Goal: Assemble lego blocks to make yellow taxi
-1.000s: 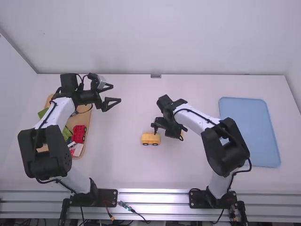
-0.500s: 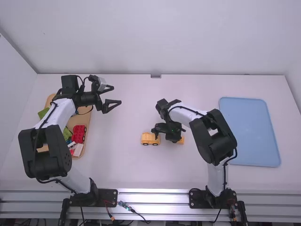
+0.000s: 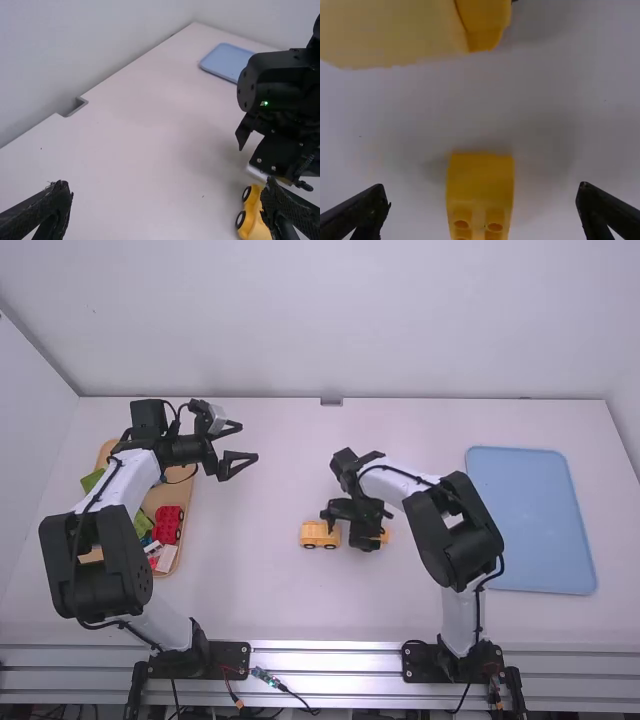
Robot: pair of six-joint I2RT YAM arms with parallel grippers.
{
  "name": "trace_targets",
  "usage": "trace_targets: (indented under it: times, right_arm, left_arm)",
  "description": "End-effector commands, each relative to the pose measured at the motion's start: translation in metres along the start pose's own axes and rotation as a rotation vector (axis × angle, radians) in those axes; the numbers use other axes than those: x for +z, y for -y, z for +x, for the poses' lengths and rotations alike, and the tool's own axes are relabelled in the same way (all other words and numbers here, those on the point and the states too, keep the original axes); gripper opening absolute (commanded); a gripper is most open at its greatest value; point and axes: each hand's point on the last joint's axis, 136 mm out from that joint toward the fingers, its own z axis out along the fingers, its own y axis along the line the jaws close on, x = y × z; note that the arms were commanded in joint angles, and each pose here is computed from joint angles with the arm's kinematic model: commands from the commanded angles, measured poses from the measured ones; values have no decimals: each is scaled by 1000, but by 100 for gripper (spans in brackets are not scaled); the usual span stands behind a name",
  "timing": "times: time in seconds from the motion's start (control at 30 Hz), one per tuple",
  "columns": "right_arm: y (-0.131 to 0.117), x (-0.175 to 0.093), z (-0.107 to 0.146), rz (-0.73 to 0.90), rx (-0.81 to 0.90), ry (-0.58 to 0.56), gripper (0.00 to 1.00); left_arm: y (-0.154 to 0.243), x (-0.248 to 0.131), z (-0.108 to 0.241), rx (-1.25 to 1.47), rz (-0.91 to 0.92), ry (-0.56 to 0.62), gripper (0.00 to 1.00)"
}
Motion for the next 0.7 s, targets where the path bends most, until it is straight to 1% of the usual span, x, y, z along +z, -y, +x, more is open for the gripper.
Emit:
trace_targets:
  times: [0.0,0.03,0.07,0.1,0.17,0.2,0.27,0.33,0.37,0.4,0.47,0.5,0.6,0.63,0.67]
  right_arm:
    - [14,-18,-11,44,21,45,99]
    - [15,-25,-14,48,24,72,99]
    - [16,-37,-18,58,31,123,99]
    - [17,-42,-20,60,36,145,99]
    - [19,-66,-23,69,50,257,99]
    - [18,-80,-23,70,55,319,99]
    - [14,-94,-21,68,47,387,99]
    - [6,-117,-13,81,38,510,99]
    - [6,-118,-13,83,37,518,99]
    - [3,-125,-9,94,28,580,99]
    - [-5,-129,-1,123,-2,677,99]
    - [-6,-128,0,132,-6,695,99]
    - [-10,-119,6,173,8,789,99]
    - [-13,-111,9,185,15,828,99]
    - [-13,-105,11,192,20,840,99]
  left_arm:
    - [5,-1,-2,24,-5,-4,99]
    - [4,-1,-1,22,-7,-6,99]
    - [5,-2,0,17,-5,-6,99]
    - [6,-1,0,13,-2,-6,99]
    - [9,-1,2,-6,6,-13,99]
    - [8,-2,4,-15,2,-16,99]
    - [9,-1,5,-20,7,-20,99]
    - [16,1,8,9,30,-30,99]
    - [17,1,8,13,31,-31,99]
    - [25,5,11,58,59,-37,99]
    - [42,13,19,133,114,-49,99]
    - [46,16,21,145,125,-53,99]
    - [66,29,33,185,184,-66,99]
    - [76,35,38,200,213,-69,99]
    - [82,39,41,212,232,-72,99]
